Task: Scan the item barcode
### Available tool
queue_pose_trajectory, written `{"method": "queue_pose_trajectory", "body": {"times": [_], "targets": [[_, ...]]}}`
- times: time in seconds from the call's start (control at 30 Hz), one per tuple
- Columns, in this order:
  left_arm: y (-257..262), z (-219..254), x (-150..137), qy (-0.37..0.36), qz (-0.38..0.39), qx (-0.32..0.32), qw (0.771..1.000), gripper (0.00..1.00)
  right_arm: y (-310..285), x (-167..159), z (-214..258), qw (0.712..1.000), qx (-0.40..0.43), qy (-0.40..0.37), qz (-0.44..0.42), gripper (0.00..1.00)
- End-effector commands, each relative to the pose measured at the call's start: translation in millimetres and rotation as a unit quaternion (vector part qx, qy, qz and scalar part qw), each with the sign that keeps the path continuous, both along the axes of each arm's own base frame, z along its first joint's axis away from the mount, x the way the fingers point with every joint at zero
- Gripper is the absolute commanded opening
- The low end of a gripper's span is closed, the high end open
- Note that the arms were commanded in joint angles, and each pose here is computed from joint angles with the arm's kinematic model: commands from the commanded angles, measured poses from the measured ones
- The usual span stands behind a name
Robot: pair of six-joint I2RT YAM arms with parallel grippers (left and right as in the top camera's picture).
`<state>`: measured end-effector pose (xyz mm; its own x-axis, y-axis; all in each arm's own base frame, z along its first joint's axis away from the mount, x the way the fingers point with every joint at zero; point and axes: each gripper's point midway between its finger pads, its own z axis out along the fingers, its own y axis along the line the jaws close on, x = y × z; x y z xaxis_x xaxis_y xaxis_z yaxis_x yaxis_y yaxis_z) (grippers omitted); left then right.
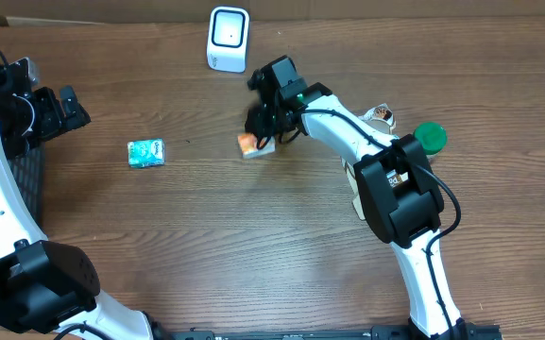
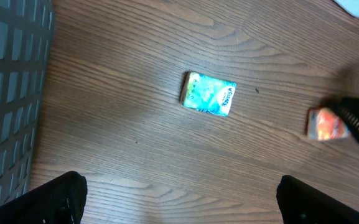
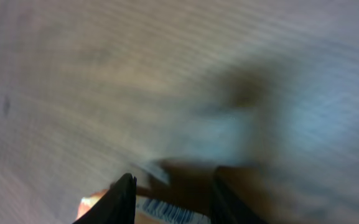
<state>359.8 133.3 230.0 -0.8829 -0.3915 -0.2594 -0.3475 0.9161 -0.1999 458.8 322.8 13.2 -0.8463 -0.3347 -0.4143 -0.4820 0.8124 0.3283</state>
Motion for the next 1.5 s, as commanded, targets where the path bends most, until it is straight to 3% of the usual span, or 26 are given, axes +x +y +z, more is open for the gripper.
{"method": "queue_pose_trajectory", "body": {"times": [0.0, 0.13, 0.27, 0.37, 0.57, 0.83, 1.2, 1.33, 1.47], "targets": [[-2, 2, 1, -0.005, -0.011, -0.001, 1.0, 1.0, 15, -21, 15, 0.997, 0.012, -0.001, 0.082, 0.35], [-2, 2, 1, -0.005, -0.011, -0.001, 1.0, 1.0, 12, -37, 25, 0.993, -0.004, 0.004, 0.116, 0.35], [-2, 2, 1, -0.005, -0.011, -0.001, 1.0, 1.0, 15, -54, 76, 0.991, 0.03, 0.004, 0.129, 0.46], [-2, 2, 1, -0.005, -0.01, -0.001, 1.0, 1.0, 18, -69, 96, 0.994, 0.044, 0.036, 0.094, 0.48], [-4, 2, 2, -0.005, -0.014, -0.001, 1.0, 1.0, 39, -122, 73, 0.99, 0.012, 0.139, 0.024, 0.46], [-4, 2, 2, -0.005, -0.014, -0.001, 1.0, 1.0, 53, -163, 28, 0.988, -0.05, 0.145, -0.011, 0.46], [-4, 2, 2, -0.005, -0.014, -0.001, 1.0, 1.0, 30, -170, -5, 0.983, -0.089, 0.155, -0.037, 0.46], [-4, 2, 2, -0.005, -0.014, -0.001, 1.0, 1.0, 3, -154, -10, 0.98, -0.137, 0.125, -0.07, 0.46], [-4, 2, 2, -0.005, -0.014, -0.001, 1.0, 1.0, -14, -123, -8, 0.98, -0.12, 0.114, -0.107, 0.43]]}}
